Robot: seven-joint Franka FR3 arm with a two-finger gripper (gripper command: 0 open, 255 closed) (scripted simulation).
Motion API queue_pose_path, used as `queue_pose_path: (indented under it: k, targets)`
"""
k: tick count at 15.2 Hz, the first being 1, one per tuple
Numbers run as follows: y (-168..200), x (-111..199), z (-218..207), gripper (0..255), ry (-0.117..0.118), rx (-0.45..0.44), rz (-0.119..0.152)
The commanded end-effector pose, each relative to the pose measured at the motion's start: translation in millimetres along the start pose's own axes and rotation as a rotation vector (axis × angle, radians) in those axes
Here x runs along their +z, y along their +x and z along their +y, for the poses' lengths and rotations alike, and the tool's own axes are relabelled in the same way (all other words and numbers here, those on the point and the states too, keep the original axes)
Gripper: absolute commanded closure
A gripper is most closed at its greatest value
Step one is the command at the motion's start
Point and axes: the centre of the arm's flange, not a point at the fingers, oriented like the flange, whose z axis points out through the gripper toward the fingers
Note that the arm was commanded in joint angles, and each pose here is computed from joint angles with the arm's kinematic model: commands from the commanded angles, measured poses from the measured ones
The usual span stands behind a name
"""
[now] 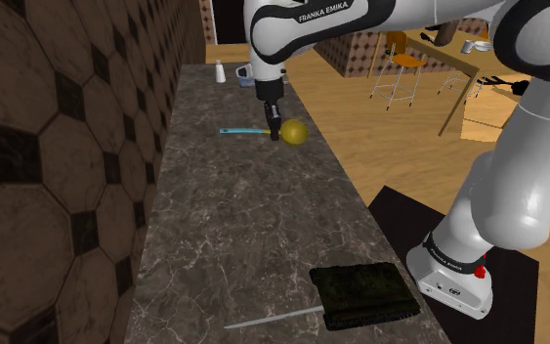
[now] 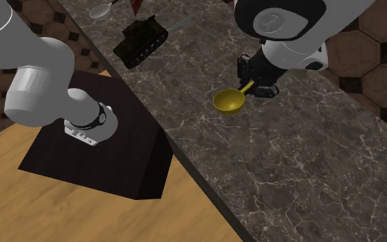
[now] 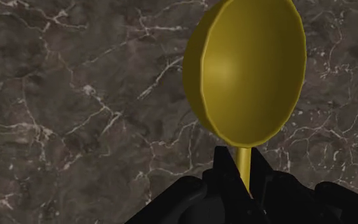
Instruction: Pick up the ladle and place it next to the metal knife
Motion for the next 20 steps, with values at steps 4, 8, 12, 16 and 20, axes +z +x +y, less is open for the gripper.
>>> queue_pose_path:
  k: [4, 8, 12, 16, 20]
  targets:
    - [11, 8, -64, 255, 0.000, 0.001, 0.000]
    - [21, 16, -116, 255, 0.000, 0.001, 0.000]
    - [30, 24, -167, 255, 0.000, 0.001, 0.000]
    - [40, 33, -218, 255, 0.000, 0.001, 0.000]
    - [47, 43, -251, 255, 0.000, 0.001, 0.000]
